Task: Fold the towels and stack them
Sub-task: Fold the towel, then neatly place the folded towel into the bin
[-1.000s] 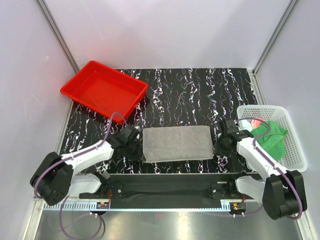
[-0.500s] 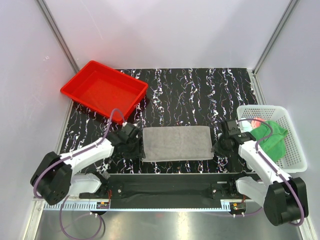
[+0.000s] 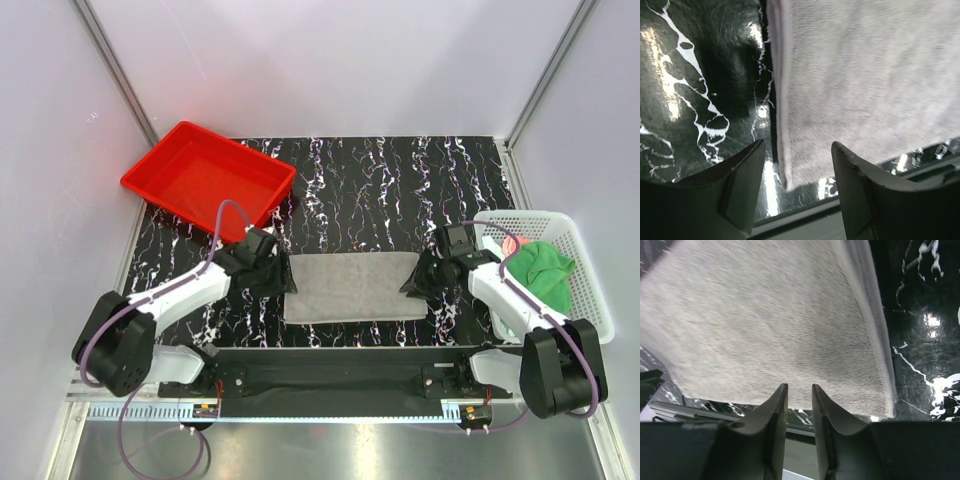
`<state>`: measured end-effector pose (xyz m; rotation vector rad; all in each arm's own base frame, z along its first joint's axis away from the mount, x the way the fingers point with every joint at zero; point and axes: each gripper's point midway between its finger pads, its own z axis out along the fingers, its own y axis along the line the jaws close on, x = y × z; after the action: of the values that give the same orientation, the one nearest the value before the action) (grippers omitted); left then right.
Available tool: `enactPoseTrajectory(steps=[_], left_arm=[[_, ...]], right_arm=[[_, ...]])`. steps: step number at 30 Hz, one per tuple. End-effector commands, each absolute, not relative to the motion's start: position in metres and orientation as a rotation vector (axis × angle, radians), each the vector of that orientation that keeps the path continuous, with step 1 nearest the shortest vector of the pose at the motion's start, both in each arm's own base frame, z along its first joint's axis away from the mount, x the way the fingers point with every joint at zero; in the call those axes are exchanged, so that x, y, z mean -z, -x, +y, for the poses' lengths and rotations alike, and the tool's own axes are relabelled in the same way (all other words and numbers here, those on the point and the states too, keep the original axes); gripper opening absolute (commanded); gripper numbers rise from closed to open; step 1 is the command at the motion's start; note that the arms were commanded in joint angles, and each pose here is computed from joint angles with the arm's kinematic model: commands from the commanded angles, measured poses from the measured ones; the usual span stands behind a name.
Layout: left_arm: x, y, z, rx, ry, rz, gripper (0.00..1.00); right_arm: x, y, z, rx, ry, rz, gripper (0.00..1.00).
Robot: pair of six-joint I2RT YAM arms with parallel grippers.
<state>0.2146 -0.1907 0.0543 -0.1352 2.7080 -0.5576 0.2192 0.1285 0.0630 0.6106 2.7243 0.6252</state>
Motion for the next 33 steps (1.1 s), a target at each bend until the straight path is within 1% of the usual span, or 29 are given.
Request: enactPoseTrajectory(steps=[1, 2, 4, 6, 10, 13, 16, 19, 21, 25, 26, 28, 29, 30, 32, 33], left_arm=[[-0.037, -0.213, -0.192, 0.566, 0.15, 2.724, 0.6], [-0.032, -0.211, -0.192, 0.567, 0.152, 2.728, 0.59], [-0.029, -0.212, -0.193, 0.571, 0.144, 2.728, 0.6], [-0.029, -0.215, -0.194, 0.563, 0.134, 2.727, 0.6], [-0.035, -0.223, -0.201, 0.597, 0.094, 2.698, 0.6], [-0.035, -0.224, -0.205, 0.623, 0.086, 2.699, 0.59], [-0.029, -0.223, -0.204, 0.606, 0.088, 2.719, 0.58], [-0.023, -0.221, -0.203, 0.593, 0.098, 2.738, 0.57], [-0.017, -0.22, -0.202, 0.577, 0.103, 2.758, 0.56], [-0.011, -0.22, -0.203, 0.571, 0.106, 2.779, 0.51], [-0.008, -0.219, -0.202, 0.565, 0.108, 2.791, 0.49], [-0.008, -0.22, -0.204, 0.564, 0.106, 2.797, 0.38], [-0.007, -0.22, -0.203, 0.555, 0.105, 2.804, 0.32], [-0.007, -0.22, -0.203, 0.546, 0.087, 2.808, 0.19], [-0.011, -0.226, -0.203, 0.52, 0.073, 2.816, 0.08], [-0.018, -0.232, -0.206, 0.519, 0.045, 2.802, 0.0]], right_arm=[[-0.05, -0.204, 0.135, -0.69, -0.595, 2.748, 0.3], [-0.045, -0.204, 0.127, -0.622, -0.624, 2.746, 0.27], [-0.044, -0.204, 0.115, -0.527, -0.63, 2.745, 0.27], [-0.054, -0.206, 0.113, -0.504, -0.592, 2.747, 0.25], [-0.103, -0.222, 0.137, -0.684, -0.478, 2.655, 0.25], [-0.112, -0.222, 0.159, -0.805, -0.439, 2.648, 0.25], [-0.097, -0.218, 0.176, -0.852, -0.414, 2.672, 0.25], [-0.068, -0.206, 0.189, -0.879, -0.427, 2.716, 0.26], [-0.043, -0.193, 0.186, -0.834, -0.474, 2.773, 0.26], [-0.026, -0.187, 0.179, -0.761, -0.466, 2.787, 0.26], [-0.032, -0.189, 0.181, -0.772, -0.441, 2.767, 0.27], [-0.047, -0.193, 0.183, -0.796, -0.426, 2.73, 0.29], [-0.061, -0.197, 0.185, -0.828, -0.407, 2.683, 0.3], [-0.076, -0.203, 0.188, -0.854, -0.391, 2.643, 0.35], [-0.101, -0.206, 0.191, -0.908, -0.357, 2.572, 0.4], [-0.114, -0.209, 0.193, -0.924, -0.344, 2.542, 0.54]])
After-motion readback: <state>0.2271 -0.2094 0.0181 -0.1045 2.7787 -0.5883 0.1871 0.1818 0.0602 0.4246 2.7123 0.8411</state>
